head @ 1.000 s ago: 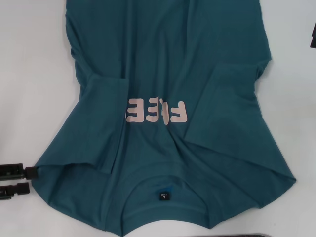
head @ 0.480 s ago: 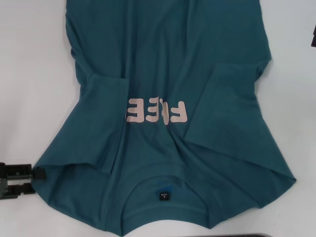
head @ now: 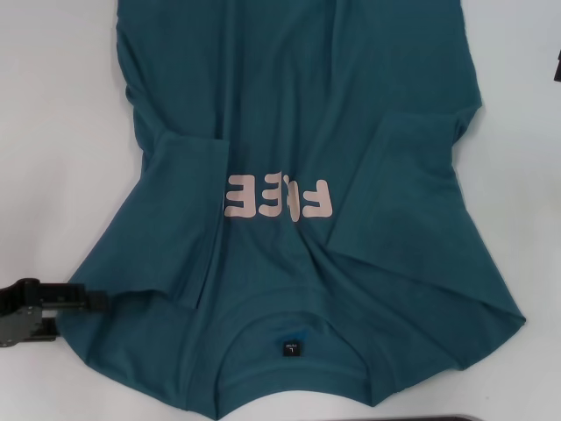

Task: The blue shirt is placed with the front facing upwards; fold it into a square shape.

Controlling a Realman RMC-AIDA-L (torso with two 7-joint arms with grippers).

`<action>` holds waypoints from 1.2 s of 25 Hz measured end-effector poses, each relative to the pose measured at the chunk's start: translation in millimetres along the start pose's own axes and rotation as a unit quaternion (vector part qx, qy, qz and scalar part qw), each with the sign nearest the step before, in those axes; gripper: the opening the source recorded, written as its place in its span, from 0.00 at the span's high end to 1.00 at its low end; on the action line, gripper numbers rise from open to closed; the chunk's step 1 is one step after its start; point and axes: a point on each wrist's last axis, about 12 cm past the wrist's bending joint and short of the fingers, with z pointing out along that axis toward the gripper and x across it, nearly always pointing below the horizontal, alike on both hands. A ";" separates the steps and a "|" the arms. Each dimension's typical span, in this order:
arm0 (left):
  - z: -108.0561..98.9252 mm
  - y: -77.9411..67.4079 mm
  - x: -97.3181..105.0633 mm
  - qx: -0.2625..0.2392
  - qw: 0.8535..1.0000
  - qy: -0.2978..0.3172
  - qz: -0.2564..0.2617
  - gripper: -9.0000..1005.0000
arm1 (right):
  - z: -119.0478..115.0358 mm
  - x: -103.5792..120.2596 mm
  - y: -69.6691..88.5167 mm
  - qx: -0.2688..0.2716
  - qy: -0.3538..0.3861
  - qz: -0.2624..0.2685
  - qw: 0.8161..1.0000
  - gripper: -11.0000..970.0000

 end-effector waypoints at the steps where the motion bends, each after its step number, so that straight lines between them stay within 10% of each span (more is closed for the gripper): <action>1: 0.9 -1.0 -1.0 0.000 1.000 0.001 0.002 0.41 | -0.2 0.1 0.0 0.000 0.000 0.000 1.000 0.06; 11: -4.7 -8.5 -2.3 0.010 1.000 -0.001 0.015 0.41 | -4.9 3.0 -1.4 0.002 -0.010 0.010 1.000 0.06; 19: -8.0 -12.9 -2.6 0.022 0.999 0.007 0.036 0.83 | -8.2 4.1 -2.7 0.008 -0.008 0.010 1.000 0.06; 30: -10.4 -25.7 -12.4 0.034 0.997 0.018 0.066 0.98 | -47.5 19.3 -13.1 0.099 0.142 0.098 0.980 0.06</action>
